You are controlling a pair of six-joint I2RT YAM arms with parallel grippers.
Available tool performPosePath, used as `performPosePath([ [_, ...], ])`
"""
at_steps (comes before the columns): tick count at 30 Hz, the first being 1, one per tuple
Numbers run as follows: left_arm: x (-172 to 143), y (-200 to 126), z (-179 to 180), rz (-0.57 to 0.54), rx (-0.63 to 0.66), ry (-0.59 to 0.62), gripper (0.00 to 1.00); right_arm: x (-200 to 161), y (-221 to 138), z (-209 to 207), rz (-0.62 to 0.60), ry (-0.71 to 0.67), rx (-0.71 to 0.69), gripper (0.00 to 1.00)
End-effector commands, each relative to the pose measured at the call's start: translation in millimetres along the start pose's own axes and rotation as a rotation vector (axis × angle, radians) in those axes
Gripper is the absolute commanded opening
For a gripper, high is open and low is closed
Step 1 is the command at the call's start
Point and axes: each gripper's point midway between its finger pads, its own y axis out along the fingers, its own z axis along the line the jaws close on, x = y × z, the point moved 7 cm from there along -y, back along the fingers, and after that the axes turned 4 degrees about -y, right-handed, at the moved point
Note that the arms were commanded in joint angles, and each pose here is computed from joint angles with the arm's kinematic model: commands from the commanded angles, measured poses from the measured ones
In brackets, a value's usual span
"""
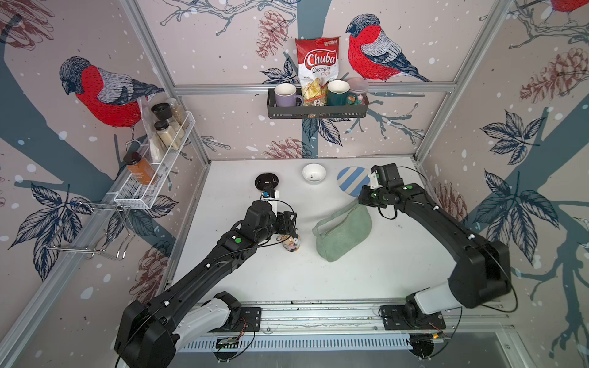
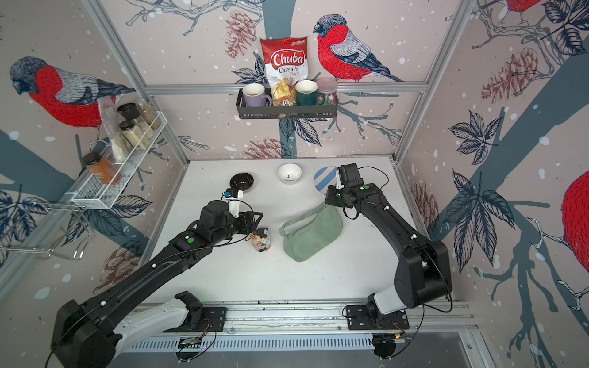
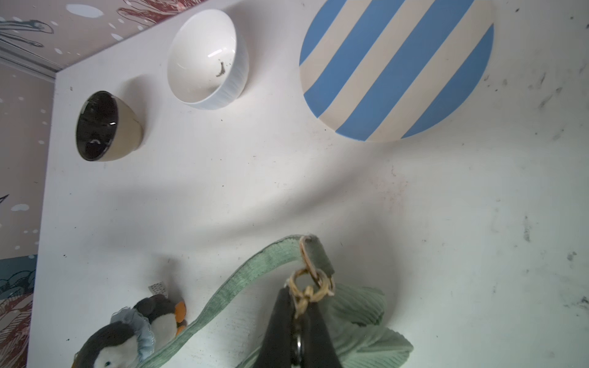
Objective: Remove the decoration from the bag
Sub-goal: Place the bag at the center of the board, then reset both arms
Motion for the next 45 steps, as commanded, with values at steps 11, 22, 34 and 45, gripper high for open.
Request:
performPosePath([
  [11,33.5,-15.0,2.6,-0.163,0.075,0.068,0.71,1.1,4.0,-18.1,-0.026,0.072,-0.030,0.59],
  [22,77.2,-60.1,57.2,-0.660,0.587,0.093,0.87,5.3,-87.5,-60.5,-0.358,0.000,-0.253,1.00],
  [34,26.9,-26.3,126.5,-0.668,0.939,0.355,0.96,-35.0,-66.9,-108.3,-0.677,-0.172,-0.486,1.00],
  [45,-8.5,10.8,185.5,-0.632,0.927,0.371,0.96,-58.5,-2.9,-149.4,-0.711,-0.153,-0.561,1.00],
])
